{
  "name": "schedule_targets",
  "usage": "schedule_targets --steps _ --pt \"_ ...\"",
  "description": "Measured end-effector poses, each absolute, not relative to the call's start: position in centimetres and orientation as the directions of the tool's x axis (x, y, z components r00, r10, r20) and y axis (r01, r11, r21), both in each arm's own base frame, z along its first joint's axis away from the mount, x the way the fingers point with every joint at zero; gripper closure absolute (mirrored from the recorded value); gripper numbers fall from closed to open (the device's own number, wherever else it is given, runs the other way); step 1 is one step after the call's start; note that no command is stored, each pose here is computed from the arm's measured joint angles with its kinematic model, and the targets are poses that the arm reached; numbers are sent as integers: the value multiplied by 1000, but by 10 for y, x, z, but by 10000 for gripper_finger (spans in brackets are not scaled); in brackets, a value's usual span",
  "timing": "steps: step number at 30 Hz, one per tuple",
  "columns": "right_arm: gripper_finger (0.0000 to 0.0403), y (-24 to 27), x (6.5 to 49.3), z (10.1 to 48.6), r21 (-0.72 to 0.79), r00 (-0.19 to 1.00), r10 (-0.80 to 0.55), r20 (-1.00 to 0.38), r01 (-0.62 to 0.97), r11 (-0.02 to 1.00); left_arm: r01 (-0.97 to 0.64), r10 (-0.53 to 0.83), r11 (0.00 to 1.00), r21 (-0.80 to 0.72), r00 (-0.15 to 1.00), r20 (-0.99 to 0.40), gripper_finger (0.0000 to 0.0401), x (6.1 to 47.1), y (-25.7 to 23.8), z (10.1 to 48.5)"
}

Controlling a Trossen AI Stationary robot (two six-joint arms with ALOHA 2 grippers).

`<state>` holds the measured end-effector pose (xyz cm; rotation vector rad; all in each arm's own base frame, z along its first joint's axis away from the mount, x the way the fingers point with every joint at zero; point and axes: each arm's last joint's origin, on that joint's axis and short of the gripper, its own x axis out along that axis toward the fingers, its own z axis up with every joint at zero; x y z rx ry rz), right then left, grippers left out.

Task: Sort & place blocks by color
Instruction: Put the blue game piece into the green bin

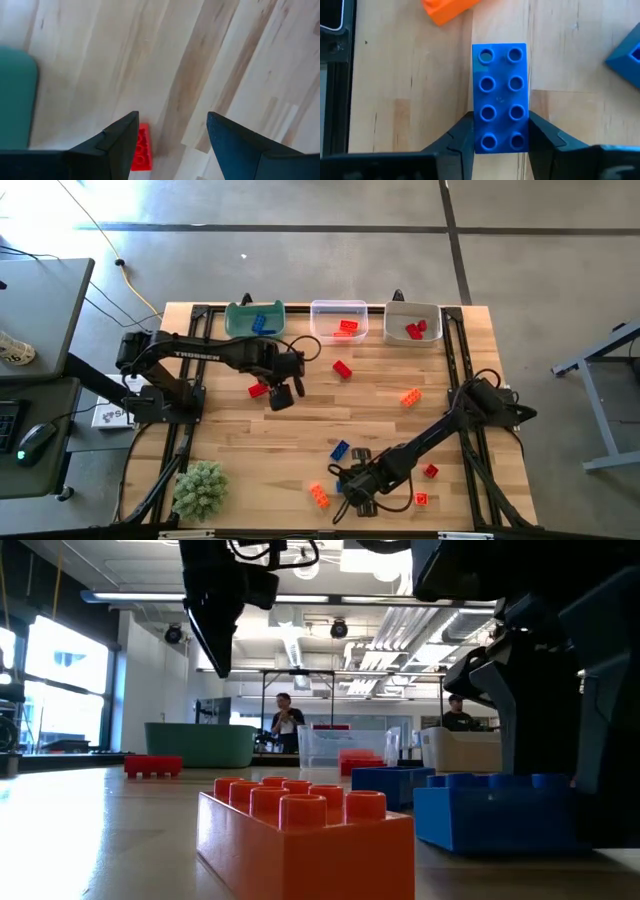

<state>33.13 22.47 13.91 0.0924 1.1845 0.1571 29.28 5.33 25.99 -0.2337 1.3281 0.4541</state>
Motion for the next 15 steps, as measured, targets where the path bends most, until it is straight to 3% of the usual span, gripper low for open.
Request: schedule_targets --steps 6,15 --pt "291 206 337 156 182 382 166 -909 6 983 -405 177 910 92 177 -968 178 290 72 260" --pt "291 164 345 189 176 435 101 -895 136 975 -410 46 907 -98 327 -944 178 288 113 263"
